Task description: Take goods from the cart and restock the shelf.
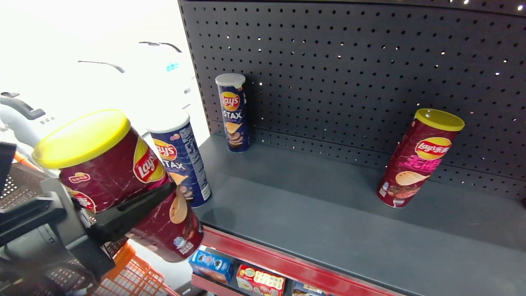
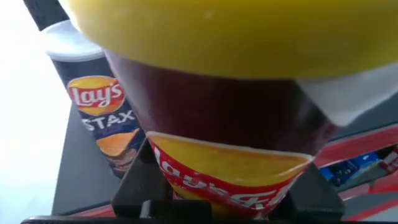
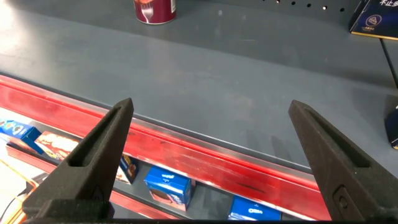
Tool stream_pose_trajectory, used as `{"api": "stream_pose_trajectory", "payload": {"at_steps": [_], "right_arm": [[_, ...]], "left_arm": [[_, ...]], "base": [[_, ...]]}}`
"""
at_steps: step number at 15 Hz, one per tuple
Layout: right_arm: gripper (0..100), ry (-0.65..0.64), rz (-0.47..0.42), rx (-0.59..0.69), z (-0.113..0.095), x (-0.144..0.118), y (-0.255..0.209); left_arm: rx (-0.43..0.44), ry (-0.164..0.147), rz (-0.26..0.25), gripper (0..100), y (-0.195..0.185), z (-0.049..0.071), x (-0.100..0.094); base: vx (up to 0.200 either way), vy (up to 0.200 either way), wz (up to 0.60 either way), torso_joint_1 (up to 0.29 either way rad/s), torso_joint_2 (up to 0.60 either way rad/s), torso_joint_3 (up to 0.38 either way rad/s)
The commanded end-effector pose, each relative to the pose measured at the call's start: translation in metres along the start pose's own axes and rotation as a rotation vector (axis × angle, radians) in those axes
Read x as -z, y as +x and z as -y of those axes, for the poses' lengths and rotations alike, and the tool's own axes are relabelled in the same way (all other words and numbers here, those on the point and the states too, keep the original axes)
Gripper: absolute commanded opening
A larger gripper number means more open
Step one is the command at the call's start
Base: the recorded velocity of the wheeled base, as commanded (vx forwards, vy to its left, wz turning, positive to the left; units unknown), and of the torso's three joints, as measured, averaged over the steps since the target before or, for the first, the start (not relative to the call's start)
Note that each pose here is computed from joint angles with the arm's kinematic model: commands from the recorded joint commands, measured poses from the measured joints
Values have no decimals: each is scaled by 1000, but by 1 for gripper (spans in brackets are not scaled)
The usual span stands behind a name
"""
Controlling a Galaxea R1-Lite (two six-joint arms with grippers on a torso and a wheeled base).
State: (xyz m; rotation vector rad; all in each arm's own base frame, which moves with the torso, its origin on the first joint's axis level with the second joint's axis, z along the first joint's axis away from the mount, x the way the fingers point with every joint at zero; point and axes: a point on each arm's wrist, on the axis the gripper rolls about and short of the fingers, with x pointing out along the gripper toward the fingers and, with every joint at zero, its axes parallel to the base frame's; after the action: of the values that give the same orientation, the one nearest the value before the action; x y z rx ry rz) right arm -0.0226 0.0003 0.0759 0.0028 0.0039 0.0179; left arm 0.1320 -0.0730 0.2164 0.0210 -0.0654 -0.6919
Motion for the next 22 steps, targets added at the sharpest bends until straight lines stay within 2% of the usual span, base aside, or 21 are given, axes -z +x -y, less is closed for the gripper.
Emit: {"api": "stream_pose_trajectory", "payload": {"at_steps": [1,6,9,10,14,16,22], "right_arm": [[100,0,-1,-1,0,0,0],[100,0,-1,-1,0,0,0],[100,0,-1,-1,0,0,0],[100,0,-1,-1,0,0,0],[100,0,-1,-1,0,0,0],[100,-1,-1,-1,0,0,0],[100,0,-1,-1,0,0,0]], "left_arm": [[57,-7,-42,0,14,0,6],[179,-2,-13,0,48,-1,-11],[279,-12,-36,0,53,9,-5],[284,-12,-36,0,54,10,-5],[290,-22,-89,0,75,9,6],[298,18,-85,0,87,9,6],[315,26,-53,0,131,6,-3]], "base": [[0,0,0,0,0,0],[0,0,0,0,0,0],[0,0,0,0,0,0],[0,0,0,0,0,0],[0,0,0,0,0,0],[0,0,0,0,0,0],[0,0,0,0,0,0]]}}
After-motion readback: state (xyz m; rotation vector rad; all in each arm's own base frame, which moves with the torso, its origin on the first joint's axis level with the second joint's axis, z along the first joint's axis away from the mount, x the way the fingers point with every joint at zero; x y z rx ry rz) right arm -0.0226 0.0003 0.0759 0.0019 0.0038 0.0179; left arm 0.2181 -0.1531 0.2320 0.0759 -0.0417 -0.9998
